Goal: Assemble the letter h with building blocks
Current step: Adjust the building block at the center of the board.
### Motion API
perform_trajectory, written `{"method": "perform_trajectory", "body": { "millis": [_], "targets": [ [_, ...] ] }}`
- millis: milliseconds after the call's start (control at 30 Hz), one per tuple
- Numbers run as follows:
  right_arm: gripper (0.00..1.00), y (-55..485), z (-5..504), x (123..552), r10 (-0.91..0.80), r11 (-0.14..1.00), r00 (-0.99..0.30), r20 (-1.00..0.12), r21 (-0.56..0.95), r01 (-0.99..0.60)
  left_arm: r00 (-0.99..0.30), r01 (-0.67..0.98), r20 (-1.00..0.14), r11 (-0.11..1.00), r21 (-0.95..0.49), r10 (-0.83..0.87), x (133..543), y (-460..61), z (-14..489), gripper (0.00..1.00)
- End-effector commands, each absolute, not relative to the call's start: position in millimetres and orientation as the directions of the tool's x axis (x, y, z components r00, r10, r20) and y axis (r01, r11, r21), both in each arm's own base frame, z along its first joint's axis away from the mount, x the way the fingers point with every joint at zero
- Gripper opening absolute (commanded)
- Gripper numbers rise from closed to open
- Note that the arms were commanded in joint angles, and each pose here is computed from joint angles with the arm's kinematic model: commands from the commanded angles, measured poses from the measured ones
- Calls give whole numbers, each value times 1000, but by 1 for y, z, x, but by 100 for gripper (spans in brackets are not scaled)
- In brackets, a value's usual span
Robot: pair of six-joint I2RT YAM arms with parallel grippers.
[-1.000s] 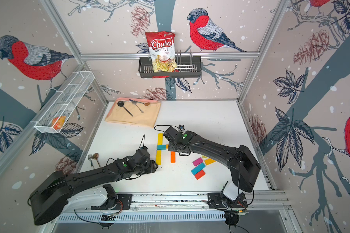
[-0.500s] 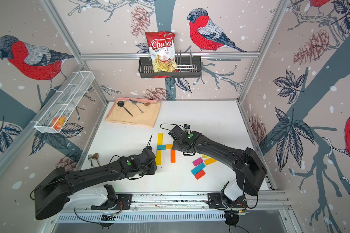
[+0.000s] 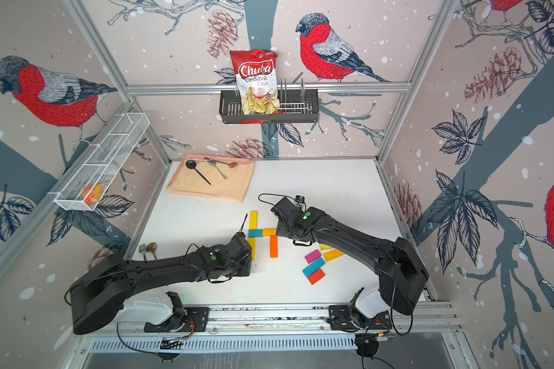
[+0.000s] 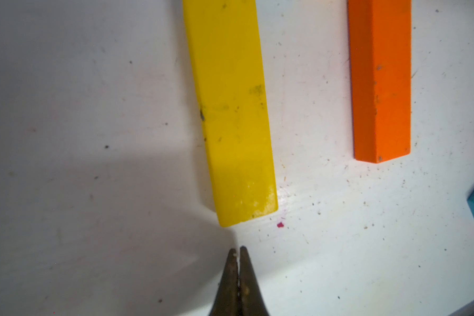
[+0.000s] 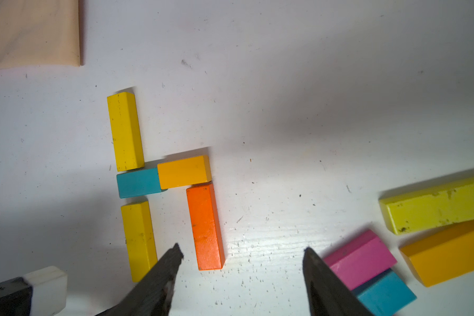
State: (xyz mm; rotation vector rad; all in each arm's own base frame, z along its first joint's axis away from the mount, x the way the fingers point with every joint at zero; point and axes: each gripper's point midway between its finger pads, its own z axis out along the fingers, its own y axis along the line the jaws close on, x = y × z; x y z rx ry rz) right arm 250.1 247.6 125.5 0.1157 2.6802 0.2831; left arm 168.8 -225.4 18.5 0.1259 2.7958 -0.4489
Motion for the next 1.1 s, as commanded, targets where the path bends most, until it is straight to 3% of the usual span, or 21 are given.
{"method": "perform_trajectory", "body": {
  "millis": [0, 633, 833, 1067],
  "targets": [
    [72, 246, 128, 250, 137, 973, -897, -419, 227, 43, -942, 128, -335, 947, -294, 23, 175, -227, 20, 0],
    [71, 243, 124, 252, 134, 975, -900, -414, 218, 45, -937, 99, -349, 952, -288, -8, 182, -224, 19, 1],
    [71, 242, 123, 252, 135, 975, -901, -412, 218, 47, -936, 94, -352, 952, -291, -15, 183, -223, 19, 18],
    [70, 241, 121, 251, 135, 975, -903, -409, 217, 48, -937, 91, -349, 952, -291, -17, 184, -223, 17, 21]
  ]
}}
